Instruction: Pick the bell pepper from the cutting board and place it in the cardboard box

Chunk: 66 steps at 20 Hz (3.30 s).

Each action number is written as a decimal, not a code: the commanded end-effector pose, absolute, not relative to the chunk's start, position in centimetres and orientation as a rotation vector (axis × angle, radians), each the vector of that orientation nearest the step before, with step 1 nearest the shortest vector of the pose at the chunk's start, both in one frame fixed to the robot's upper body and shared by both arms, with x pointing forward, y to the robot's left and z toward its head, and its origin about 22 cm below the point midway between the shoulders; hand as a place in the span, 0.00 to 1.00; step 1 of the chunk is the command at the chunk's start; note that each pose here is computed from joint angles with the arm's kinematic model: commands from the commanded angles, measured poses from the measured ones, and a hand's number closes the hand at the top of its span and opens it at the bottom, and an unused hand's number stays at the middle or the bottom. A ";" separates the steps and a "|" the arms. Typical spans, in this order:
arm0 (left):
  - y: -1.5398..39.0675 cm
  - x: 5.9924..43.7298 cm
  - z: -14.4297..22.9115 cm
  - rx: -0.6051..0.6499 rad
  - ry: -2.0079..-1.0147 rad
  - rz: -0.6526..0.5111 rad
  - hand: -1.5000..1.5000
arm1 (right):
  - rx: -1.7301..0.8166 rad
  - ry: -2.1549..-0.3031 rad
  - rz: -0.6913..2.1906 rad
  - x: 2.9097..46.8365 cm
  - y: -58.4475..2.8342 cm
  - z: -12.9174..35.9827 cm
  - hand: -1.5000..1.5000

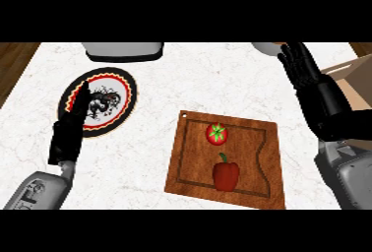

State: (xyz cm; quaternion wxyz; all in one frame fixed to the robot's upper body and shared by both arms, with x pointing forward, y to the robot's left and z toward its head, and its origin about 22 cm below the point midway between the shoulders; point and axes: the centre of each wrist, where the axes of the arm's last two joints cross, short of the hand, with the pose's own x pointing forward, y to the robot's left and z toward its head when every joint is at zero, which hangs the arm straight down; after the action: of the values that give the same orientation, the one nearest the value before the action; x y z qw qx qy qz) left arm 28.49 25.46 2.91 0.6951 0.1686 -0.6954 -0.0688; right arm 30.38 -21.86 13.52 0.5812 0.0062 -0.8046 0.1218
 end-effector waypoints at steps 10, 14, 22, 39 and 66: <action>30.5 25.7 4.4 0.111 -1.443 0.069 0.50 | -0.570 -1.976 -0.033 22.6 -24.0 10.1 0.00; 32.0 24.2 3.6 0.072 -1.433 0.072 0.50 | -0.554 -2.088 0.144 17.4 -21.0 9.9 0.00; 32.3 24.3 4.8 0.089 -1.450 0.054 0.50 | -0.773 -1.620 0.730 14.7 -22.6 10.6 0.00; 31.7 24.8 4.9 0.045 -1.454 0.021 0.50 | -0.764 -0.980 0.972 17.4 -12.5 15.1 0.00; 32.5 23.8 3.6 0.032 -1.438 0.053 0.50 | -0.771 -0.896 1.065 21.3 -8.0 11.9 0.00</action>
State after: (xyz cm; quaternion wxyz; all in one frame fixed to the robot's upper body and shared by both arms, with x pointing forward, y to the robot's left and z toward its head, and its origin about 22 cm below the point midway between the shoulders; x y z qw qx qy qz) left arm 24.38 31.71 4.95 0.7511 0.0229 -0.6594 0.0230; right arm 20.69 -9.89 12.30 0.6805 -0.3022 -0.4710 0.4731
